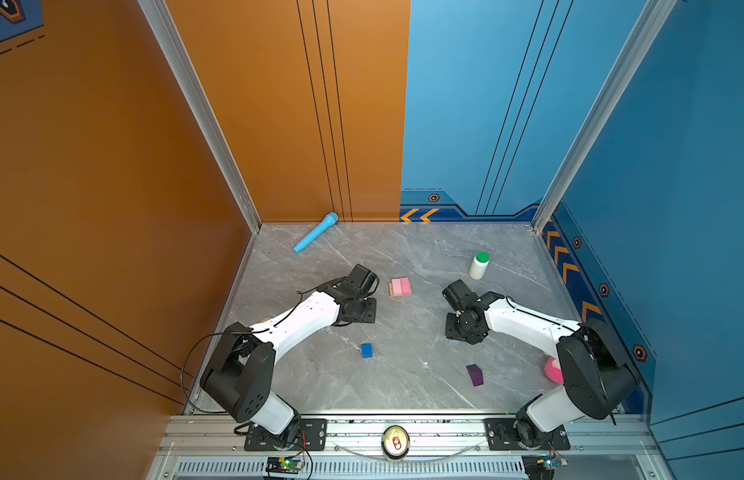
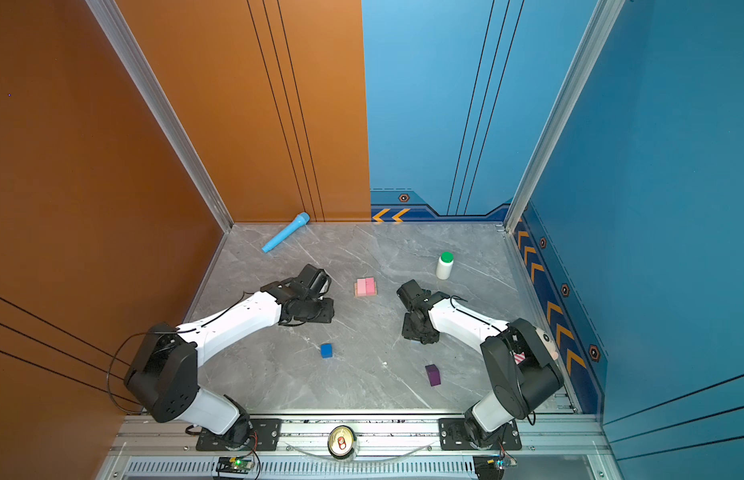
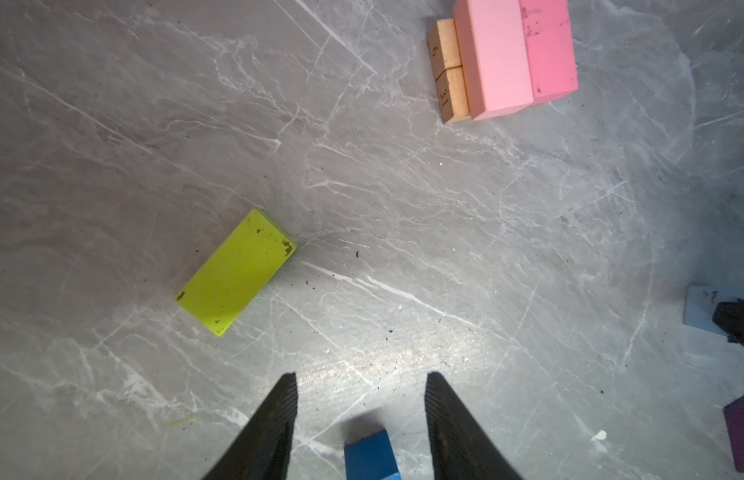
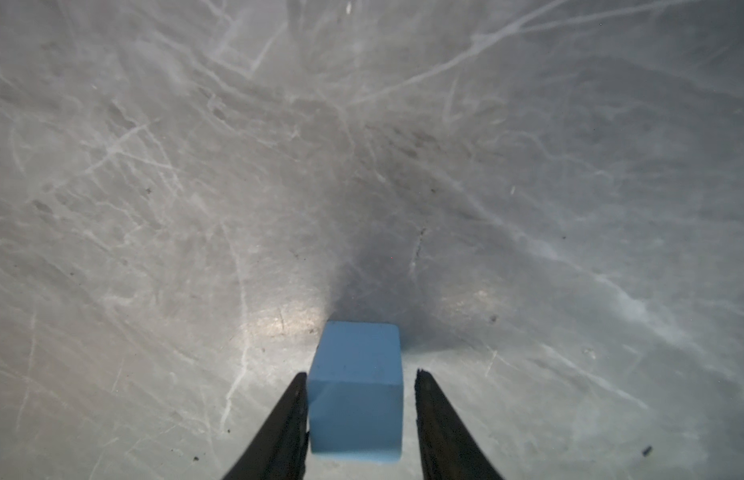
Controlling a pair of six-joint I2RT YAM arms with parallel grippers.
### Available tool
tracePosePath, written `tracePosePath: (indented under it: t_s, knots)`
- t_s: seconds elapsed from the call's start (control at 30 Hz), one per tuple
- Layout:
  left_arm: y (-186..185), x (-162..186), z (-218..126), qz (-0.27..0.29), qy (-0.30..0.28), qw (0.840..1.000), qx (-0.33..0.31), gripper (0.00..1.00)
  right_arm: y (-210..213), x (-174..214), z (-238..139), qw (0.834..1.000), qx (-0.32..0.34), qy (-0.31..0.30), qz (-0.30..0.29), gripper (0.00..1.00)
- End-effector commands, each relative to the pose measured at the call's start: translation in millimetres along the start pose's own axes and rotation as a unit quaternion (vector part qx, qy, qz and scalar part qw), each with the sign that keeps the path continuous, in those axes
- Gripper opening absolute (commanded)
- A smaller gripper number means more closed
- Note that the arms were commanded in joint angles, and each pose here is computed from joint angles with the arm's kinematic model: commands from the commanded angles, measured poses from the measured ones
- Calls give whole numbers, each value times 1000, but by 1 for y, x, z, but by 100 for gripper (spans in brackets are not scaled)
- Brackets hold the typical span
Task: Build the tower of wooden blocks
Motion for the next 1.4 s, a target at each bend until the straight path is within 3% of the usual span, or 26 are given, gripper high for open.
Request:
tracePosePath:
  t_s: [0.0,0.4,0.8,1.37]
  knots:
    - [6,10,-1,2,10,1000,2,52,-1,-1,2,1000,10,5,3,40]
    - [9,10,-2,-1,9,1000,1,52,2,-6,-9,1000,12,-3,-7,21]
    - [17,12,-3,-10,5,1000,-3,52,59,-53,-72,993,1,-49,-106,17]
    - [40,11,-13,-46,-9,999,-7,52,159,-114,-35,986,-18,-37,-164,16]
Point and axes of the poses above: each gripper's point midway between its finger pads, its own z axis out along the fingers, its own y axis along the line the jaws close on, x = y × z, the point moved 6 cm from there along -z, back along the fingers, and after that the axes turned 1 degree about z, right-handed, at the moved point
